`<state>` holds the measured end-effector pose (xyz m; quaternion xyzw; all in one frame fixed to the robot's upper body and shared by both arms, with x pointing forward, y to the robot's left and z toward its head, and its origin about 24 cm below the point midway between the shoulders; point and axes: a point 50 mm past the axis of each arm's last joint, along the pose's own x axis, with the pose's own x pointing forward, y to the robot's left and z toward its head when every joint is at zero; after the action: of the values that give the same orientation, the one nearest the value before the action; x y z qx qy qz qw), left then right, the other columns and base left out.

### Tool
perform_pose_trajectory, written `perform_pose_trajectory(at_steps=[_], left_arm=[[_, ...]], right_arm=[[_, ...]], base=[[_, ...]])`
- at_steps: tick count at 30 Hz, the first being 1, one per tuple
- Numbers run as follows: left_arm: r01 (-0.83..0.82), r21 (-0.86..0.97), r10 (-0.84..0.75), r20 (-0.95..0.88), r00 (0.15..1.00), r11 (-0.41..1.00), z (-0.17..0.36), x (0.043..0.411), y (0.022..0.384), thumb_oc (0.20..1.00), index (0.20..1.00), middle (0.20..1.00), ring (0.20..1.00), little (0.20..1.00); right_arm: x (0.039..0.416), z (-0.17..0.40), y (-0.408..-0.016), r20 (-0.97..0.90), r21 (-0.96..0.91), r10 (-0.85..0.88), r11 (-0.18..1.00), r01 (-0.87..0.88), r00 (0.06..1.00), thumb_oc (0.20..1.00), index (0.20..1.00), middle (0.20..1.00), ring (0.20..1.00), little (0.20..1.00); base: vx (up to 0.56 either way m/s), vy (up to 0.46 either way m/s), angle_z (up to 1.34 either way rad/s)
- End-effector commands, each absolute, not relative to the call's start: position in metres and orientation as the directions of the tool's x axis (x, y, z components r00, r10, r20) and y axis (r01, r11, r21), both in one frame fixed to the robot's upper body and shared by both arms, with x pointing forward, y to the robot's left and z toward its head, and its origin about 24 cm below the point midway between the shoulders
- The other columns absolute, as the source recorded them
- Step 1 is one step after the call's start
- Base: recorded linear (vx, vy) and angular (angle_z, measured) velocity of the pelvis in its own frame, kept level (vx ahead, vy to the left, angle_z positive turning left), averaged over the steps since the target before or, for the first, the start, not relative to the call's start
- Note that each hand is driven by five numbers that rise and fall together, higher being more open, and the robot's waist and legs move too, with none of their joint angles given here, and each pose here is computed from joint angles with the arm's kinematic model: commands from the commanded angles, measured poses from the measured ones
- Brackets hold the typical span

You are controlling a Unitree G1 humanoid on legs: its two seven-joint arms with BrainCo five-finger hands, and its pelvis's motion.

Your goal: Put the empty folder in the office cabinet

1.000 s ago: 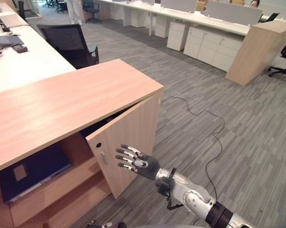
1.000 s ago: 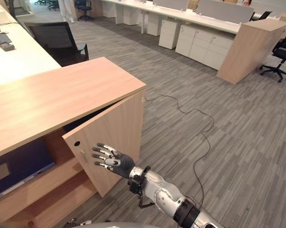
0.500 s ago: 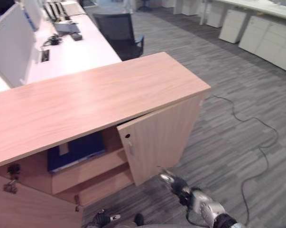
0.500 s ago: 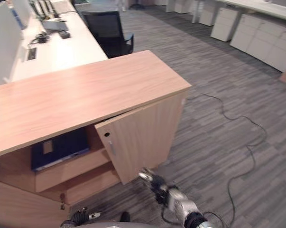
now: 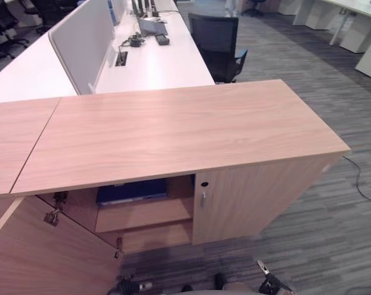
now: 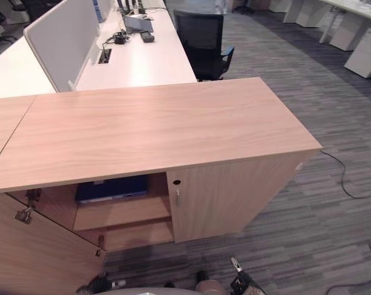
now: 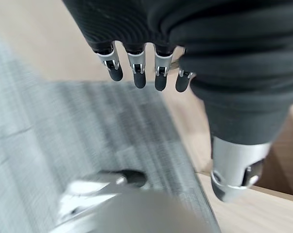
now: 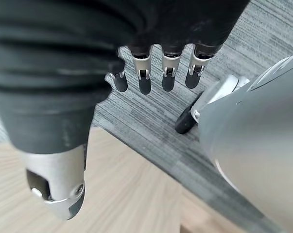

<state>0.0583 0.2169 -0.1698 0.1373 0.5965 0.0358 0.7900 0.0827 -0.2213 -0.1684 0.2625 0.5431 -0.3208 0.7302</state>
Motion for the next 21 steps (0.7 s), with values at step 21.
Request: perform_pose_trajectory(at_steps=[21], left_arm=[[-0.193,0.290,0.348,-0.804,0.483,0.937,-0.149,0.096,0.233,1.000,1.000,1.000,1.000,1.000]], right_arm=[[0.105,-0.156,-0.251,-0.901,0.047,-0.363,0.468,0.883,0.240,1.000,1.000,1.000,1.000,1.000]], base=[[-0.05,-0.132,0.68]])
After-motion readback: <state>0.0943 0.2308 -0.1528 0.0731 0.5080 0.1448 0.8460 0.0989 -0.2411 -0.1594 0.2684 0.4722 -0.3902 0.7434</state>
